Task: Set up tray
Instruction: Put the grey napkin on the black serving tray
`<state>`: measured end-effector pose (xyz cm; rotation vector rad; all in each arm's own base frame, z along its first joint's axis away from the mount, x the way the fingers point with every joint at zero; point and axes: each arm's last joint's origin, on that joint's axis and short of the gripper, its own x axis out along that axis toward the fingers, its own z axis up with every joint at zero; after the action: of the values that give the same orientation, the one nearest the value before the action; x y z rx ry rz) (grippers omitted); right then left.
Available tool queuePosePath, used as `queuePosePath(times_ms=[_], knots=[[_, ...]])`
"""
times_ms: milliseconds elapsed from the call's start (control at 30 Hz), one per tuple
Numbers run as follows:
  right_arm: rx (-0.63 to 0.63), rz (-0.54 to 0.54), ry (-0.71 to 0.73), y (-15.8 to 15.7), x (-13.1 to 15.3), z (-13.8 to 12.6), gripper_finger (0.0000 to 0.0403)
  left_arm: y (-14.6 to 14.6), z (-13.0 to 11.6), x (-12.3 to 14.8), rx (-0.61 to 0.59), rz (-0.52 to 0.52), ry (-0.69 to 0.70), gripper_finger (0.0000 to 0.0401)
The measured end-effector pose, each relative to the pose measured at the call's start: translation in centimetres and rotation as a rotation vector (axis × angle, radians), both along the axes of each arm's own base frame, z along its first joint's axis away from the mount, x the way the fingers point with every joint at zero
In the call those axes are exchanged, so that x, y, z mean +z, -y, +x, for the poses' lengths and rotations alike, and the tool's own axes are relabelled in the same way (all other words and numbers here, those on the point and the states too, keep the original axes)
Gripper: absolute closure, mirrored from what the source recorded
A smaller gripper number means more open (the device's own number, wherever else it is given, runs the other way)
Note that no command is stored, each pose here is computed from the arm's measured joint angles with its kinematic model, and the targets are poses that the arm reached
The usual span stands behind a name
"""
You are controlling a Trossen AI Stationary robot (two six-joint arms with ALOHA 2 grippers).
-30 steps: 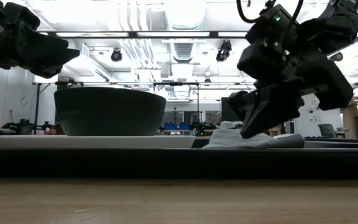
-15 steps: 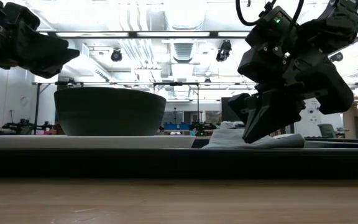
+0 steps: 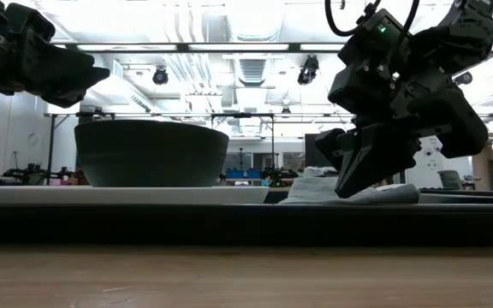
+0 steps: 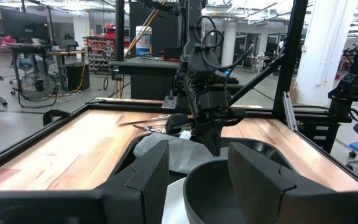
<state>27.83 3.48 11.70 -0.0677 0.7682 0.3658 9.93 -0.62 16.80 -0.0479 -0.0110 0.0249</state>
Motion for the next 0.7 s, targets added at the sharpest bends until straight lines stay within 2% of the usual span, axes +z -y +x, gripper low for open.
queuePosePath(times_ms=[533,700], knots=[[0.002,-0.003,-0.015,0.01,-0.03,-0.02,0.0394,0.0,0.0,0.0,0.0,0.0,0.0,0.0255],[0.0,-0.005,-0.067,0.05,-0.35,-0.38,0.0394,0.0,0.0,0.0,-0.001,0.0,0.0,0.0255]])
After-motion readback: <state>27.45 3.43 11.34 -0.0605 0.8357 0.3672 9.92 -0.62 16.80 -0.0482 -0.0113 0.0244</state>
